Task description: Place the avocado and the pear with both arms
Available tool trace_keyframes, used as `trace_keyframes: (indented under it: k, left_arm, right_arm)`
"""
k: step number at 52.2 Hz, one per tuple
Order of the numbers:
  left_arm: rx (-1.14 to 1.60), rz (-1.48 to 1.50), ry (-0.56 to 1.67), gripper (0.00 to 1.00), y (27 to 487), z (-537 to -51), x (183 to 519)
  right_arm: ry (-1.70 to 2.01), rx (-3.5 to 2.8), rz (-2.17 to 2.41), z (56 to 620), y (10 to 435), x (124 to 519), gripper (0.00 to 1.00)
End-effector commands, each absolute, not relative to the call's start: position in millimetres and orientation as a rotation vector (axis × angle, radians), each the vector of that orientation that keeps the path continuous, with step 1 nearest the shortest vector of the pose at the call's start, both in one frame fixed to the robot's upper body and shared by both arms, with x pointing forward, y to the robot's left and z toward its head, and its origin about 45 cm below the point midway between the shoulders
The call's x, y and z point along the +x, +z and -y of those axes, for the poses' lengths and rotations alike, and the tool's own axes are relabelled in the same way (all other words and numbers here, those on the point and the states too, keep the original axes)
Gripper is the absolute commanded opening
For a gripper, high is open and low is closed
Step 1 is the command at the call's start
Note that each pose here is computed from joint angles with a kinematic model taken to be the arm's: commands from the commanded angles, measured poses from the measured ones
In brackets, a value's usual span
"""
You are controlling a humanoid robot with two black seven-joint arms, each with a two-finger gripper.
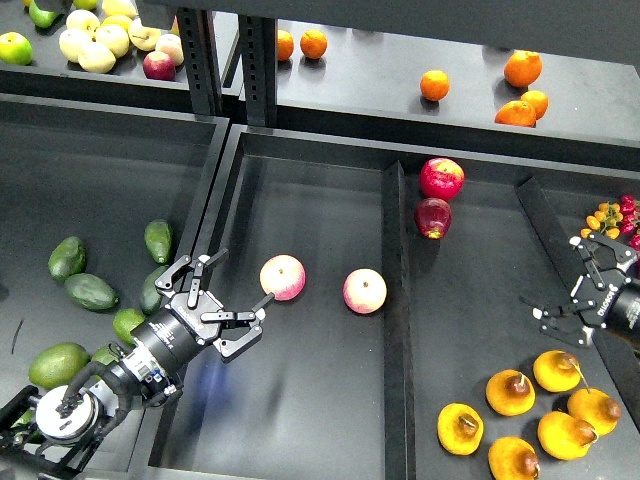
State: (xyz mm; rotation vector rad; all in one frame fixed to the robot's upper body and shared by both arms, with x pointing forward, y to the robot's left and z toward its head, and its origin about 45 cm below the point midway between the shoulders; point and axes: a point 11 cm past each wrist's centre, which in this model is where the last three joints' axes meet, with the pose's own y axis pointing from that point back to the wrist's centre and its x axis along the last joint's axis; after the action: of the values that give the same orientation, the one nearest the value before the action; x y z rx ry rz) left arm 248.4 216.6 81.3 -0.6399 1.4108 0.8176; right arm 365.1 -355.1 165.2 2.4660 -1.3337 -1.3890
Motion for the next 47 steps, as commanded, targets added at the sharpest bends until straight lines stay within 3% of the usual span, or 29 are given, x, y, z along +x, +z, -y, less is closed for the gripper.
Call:
trace_keyframes:
  k: [1, 13, 30, 47]
  left_arm:
    - [-0.64, -1.407, 0.814, 0.99, 83, -216, 250]
    - [-0.639, -1.393, 0.806, 0.99, 86, -215, 258]
    - [-0.647, -1.387, 0.808, 0.99, 88, -217, 271]
    - [-0.706, -1.445, 0.844, 0.99, 76, -227, 283]
  right_arm:
    - [-1.492, 2.572, 1.317, 326, 164, 372, 0.99]
    - [-1.765, 2.69, 1.274, 273, 146, 365, 0.99]
    - [-2.333, 2.644, 1.322, 211, 99, 324, 0.99]
    - [-2.441, 2.474, 1.437, 225, 64, 283, 0.99]
